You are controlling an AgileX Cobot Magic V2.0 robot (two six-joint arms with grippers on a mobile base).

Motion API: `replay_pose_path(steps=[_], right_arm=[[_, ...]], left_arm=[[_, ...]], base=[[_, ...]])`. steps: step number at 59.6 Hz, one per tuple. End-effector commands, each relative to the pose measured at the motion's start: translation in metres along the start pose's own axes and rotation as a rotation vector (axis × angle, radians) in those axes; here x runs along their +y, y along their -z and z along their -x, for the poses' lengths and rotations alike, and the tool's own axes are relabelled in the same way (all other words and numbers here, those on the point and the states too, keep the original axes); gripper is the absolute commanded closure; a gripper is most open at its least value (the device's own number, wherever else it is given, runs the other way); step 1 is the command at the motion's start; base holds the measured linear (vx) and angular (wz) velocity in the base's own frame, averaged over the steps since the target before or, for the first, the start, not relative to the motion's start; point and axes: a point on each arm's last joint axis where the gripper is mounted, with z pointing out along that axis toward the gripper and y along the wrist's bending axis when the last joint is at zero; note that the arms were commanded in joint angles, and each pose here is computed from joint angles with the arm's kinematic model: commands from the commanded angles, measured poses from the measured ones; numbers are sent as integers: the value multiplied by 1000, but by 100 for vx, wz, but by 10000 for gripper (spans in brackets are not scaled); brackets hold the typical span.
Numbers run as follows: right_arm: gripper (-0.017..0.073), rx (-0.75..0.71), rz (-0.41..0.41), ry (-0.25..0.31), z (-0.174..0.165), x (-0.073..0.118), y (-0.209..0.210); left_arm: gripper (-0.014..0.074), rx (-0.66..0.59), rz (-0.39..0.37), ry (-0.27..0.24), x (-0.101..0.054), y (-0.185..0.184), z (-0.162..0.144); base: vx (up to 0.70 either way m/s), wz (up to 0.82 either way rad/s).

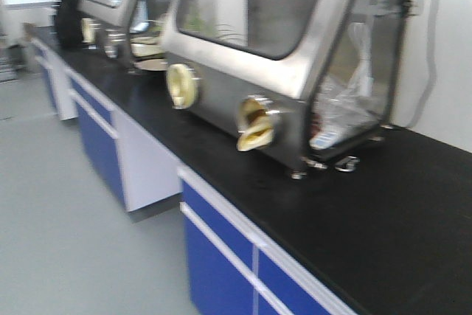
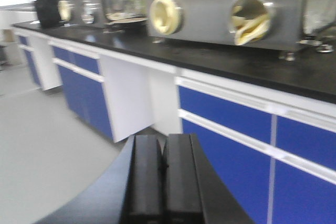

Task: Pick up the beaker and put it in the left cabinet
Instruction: 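Drive away from the bench carrying the beaker in the right gripper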

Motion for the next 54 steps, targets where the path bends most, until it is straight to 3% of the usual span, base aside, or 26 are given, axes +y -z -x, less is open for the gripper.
replay_pose_path(steps=[1, 25, 54], right_arm=[[565, -88, 28, 28, 14, 2, 3], [565, -88, 28, 28, 14, 2, 3], [565, -86, 27, 28, 14, 2, 3]], left_arm=[[601, -93, -9, 6, -1, 1, 4], [601, -93, -9, 6, -1, 1, 4], [601, -93, -9, 6, -1, 1, 4]], base=[[-1, 73], [9, 65], [29, 49]])
